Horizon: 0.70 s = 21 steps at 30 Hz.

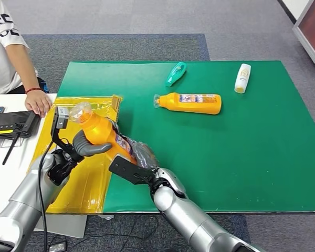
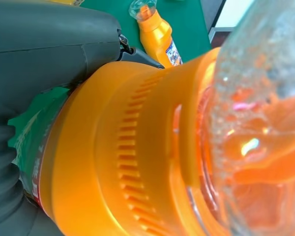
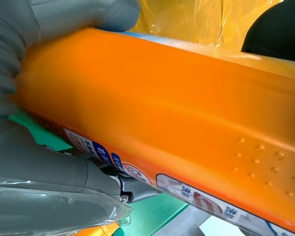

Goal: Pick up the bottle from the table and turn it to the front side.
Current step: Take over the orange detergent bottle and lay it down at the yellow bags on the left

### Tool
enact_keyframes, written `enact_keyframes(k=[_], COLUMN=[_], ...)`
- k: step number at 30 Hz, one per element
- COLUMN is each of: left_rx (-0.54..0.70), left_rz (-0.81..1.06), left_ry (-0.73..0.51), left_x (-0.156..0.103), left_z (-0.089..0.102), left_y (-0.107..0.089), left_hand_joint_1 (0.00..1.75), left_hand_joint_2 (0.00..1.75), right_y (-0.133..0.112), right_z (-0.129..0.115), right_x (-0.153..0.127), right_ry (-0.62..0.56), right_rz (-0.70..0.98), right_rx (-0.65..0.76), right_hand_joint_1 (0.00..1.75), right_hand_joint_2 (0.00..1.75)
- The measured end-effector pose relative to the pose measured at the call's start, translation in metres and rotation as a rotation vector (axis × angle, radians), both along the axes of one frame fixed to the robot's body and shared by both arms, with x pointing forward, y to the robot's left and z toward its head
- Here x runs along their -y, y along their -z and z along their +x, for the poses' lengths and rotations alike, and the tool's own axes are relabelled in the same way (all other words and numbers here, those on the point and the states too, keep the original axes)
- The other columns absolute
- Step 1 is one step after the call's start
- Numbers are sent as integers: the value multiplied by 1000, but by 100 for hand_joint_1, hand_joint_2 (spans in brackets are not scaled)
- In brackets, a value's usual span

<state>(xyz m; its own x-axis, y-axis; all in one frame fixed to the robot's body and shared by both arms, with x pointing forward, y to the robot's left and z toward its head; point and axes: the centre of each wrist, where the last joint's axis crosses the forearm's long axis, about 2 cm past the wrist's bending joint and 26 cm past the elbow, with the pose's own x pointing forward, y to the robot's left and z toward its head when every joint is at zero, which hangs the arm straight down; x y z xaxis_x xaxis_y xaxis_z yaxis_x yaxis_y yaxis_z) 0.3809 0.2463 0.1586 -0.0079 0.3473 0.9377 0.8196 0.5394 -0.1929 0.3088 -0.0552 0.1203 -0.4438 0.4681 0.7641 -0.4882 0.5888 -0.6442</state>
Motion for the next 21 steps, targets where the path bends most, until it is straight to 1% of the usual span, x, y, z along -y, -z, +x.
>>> enact_keyframes(k=[3,4,5,7,8,9,21], left_rx=[2,2,3,4,5,6,8], left_rz=[-4,-5,-6,-6,-5,-4,-1], left_ry=[-1,-1,-1,-2,-2,-2,-6], left_x=[0,0,0,0,0,0,-3], left_z=[0,0,0,-1,-1,-1,-1], left_y=[0,0,0,1,1,1,2], left_hand_joint_1=[175,175,175,175,175,175,175], left_hand_joint_2=[175,175,175,175,175,175,175], right_y=[0,0,0,0,0,1,4], right_z=[0,0,0,0,0,0,-2], right_x=[0,0,0,0,0,0,-2], right_ry=[-1,-1,-2,-5,-7,-11,-31], right_rz=[0,-1,-1,0,0,-1,-12], right_rx=[-1,-2,-3,-6,-8,-10,-22], right_hand_joint_1=[175,171,136,49,8,0,0], right_hand_joint_2=[175,175,175,175,175,175,175])
